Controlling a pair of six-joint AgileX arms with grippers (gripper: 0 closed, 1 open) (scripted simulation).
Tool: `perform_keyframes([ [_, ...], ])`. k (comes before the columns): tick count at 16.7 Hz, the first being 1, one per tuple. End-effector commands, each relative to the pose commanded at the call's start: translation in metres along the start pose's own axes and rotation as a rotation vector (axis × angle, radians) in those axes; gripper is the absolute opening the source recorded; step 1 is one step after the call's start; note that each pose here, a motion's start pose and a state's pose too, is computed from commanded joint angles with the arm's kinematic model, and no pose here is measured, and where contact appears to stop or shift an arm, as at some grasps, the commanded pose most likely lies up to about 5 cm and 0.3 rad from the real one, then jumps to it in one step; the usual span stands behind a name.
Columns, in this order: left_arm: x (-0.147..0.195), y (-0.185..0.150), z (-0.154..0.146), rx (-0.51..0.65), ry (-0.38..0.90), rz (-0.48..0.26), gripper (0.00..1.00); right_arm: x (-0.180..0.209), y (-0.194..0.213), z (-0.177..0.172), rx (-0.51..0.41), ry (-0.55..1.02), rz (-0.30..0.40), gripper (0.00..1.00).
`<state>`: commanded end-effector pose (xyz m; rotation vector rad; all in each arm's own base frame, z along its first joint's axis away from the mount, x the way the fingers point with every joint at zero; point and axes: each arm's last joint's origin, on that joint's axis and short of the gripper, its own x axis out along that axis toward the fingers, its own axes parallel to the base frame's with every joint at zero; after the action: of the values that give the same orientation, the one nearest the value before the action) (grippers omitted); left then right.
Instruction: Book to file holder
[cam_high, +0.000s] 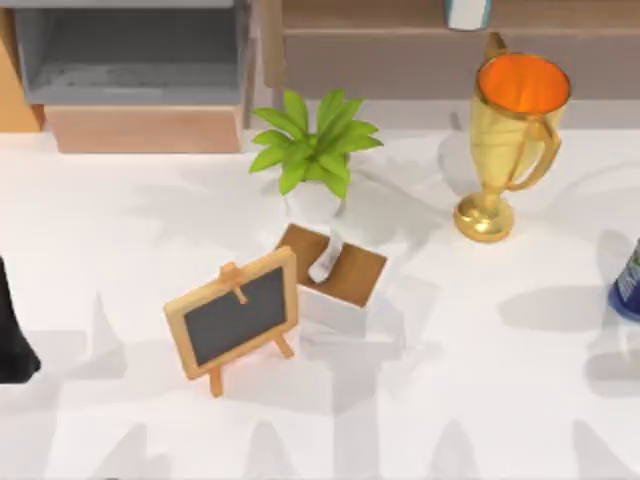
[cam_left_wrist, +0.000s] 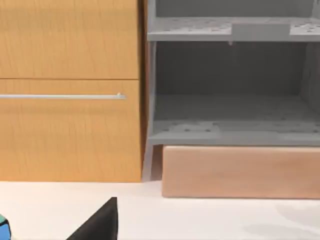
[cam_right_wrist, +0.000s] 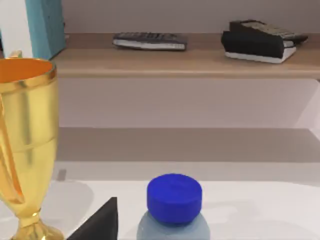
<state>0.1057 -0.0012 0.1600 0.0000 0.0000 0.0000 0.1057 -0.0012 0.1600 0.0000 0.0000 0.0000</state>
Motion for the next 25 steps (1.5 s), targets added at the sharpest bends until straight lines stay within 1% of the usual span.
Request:
perform_keyframes([
  [3,0.0,-0.001,0.002,0.0,0.001,-0.002,1.0,0.0,0.0,0.0,0.0,0.0,0.0,1.0],
  [6,0.001,-0.007,0.025,0.002,0.011,-0.021,1.0,0.0,0.0,0.0,0.0,0.0,0.0,1.0],
  [10,0.016,-0.024,0.084,0.013,0.043,-0.06,1.0,0.0,0.0,0.0,0.0,0.0,0.0,1.0],
  [13,0.05,-0.053,0.135,0.036,0.088,-0.085,1.0,0.0,0.0,0.0,0.0,0.0,0.0,1.0],
  [16,0.106,-0.106,0.172,0.07,0.131,-0.102,1.0,0.0,0.0,0.0,0.0,0.0,0.0,1.0],
  [18,0.15,-0.156,0.182,0.091,0.146,-0.106,1.0,0.0,0.0,0.0,0.0,0.0,0.0,1.0],
  [19,0.171,-0.185,0.182,0.099,0.148,-0.105,1.0,0.0,0.0,0.0,0.0,0.0,0.0,1.0],
  [20,0.191,-0.214,0.179,0.103,0.144,-0.103,1.0,0.0,0.0,0.0,0.0,0.0,0.0,1.0],
  [22,0.226,-0.271,0.162,0.1,0.127,-0.094,1.0,0.0,0.0,0.0,0.0,0.0,0.0,1.0],
  [25,0.264,-0.344,0.122,0.077,0.086,-0.073,1.0,0.0,0.0,0.0,0.0,0.0,0.0,1.0],
])
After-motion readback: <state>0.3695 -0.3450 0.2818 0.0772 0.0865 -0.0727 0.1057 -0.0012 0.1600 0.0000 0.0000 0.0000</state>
